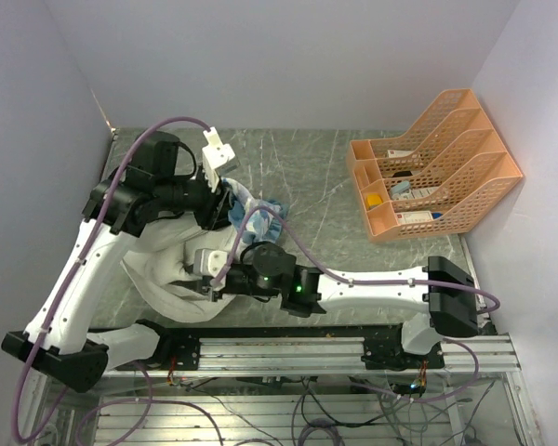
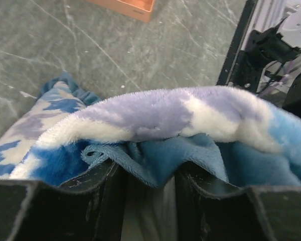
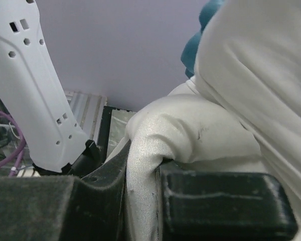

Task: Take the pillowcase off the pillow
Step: Remove the pillow from the pillowcase.

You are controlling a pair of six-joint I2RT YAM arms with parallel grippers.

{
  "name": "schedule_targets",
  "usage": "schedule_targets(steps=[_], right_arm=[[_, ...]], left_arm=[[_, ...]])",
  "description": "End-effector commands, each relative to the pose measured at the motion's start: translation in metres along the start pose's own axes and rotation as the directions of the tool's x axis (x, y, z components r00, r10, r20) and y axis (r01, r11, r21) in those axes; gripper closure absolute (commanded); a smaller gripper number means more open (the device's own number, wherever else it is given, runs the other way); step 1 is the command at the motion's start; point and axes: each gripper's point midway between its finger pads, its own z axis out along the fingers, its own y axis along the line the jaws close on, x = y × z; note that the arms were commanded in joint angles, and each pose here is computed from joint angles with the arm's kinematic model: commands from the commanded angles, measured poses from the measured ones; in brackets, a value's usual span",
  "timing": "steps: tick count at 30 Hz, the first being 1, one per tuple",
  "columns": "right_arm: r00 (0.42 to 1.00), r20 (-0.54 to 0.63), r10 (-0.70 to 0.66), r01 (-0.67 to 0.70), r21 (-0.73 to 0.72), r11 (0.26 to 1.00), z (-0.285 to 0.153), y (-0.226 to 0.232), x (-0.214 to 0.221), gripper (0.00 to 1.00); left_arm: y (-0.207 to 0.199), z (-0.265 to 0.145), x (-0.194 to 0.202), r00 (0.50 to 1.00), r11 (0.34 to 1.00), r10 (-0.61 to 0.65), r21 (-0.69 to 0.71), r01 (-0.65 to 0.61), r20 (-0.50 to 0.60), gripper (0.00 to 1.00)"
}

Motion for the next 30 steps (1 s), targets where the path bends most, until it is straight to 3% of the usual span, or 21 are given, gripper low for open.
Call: schedule_targets(steps=[1, 4, 7, 9, 11, 13, 16, 18, 20, 23, 27, 30], right_arm=[[1.0, 0.005, 0.017, -0.016, -0.277, 0.961, 0.022, 0.08, -0.002, 1.0], [1.0, -0.004, 0.006, -0.008, -0.327, 0.945, 0.032, 0.1, 0.003, 1.0], [1.0, -0.018, -0.016, 0.008, -0.375, 0.927, 0.04, 0.124, 0.006, 1.0], [0.999, -0.028, -0.029, 0.015, -0.406, 0.914, 0.041, 0.139, 0.01, 1.0], [0.998, -0.044, -0.045, 0.022, -0.421, 0.907, 0.039, 0.148, 0.013, 1.0], [0.997, -0.047, -0.058, 0.034, -0.395, 0.918, 0.031, 0.144, 0.011, 1.0], [0.997, -0.015, -0.077, 0.069, -0.301, 0.951, 0.009, 0.122, -0.006, 1.0], [0.997, -0.002, -0.078, 0.076, -0.232, 0.97, -0.008, 0.105, -0.014, 1.0], [0.997, -0.003, -0.077, 0.075, -0.17, 0.983, -0.023, 0.091, -0.018, 1.0], [0.999, 0.005, -0.042, 0.042, -0.098, 0.994, -0.049, 0.075, -0.016, 1.0], [0.998, 0.016, 0.055, -0.054, -0.073, 0.996, -0.072, 0.064, -0.005, 1.0], [0.99, 0.015, 0.143, -0.141, -0.107, 0.984, -0.078, 0.064, 0.001, 1.0]], left_arm=[[0.012, 0.033, -0.043, 0.99, 0.997, -0.011, 0.079, 0.0, 0.144, 0.54], [0.01, 0.043, -0.055, 0.983, 0.988, -0.089, 0.143, 0.066, 0.161, 0.52], [0.02, 0.055, -0.056, 0.984, 0.99, -0.09, 0.118, 0.073, 0.151, 0.53], [0.037, 0.063, -0.051, 0.988, 0.997, -0.07, 0.031, 0.067, 0.141, 0.54], [0.072, 0.063, -0.047, 0.99, 0.983, -0.039, -0.172, 0.062, 0.135, 0.6], [0.115, 0.051, -0.04, 0.995, 0.909, 0.008, -0.416, 0.036, 0.103, 0.64], [0.164, 0.015, -0.031, 0.998, 0.733, 0.05, -0.68, -0.02, 0.025, 0.72], [0.182, -0.011, -0.029, 0.999, 0.652, 0.042, -0.758, -0.01, 0.022, 0.75], [0.19, -0.031, -0.027, 0.999, 0.614, 0.034, -0.79, 0.007, 0.035, 0.77], [0.18, -0.047, -0.028, 0.996, 0.648, 0.068, -0.762, -0.005, 0.052, 0.78], [0.11, -0.036, -0.027, 0.985, 0.866, 0.161, -0.486, -0.114, 0.055, 0.74], [0.067, -0.033, -0.018, 0.99, 0.943, 0.132, -0.315, -0.108, 0.057, 0.73]])
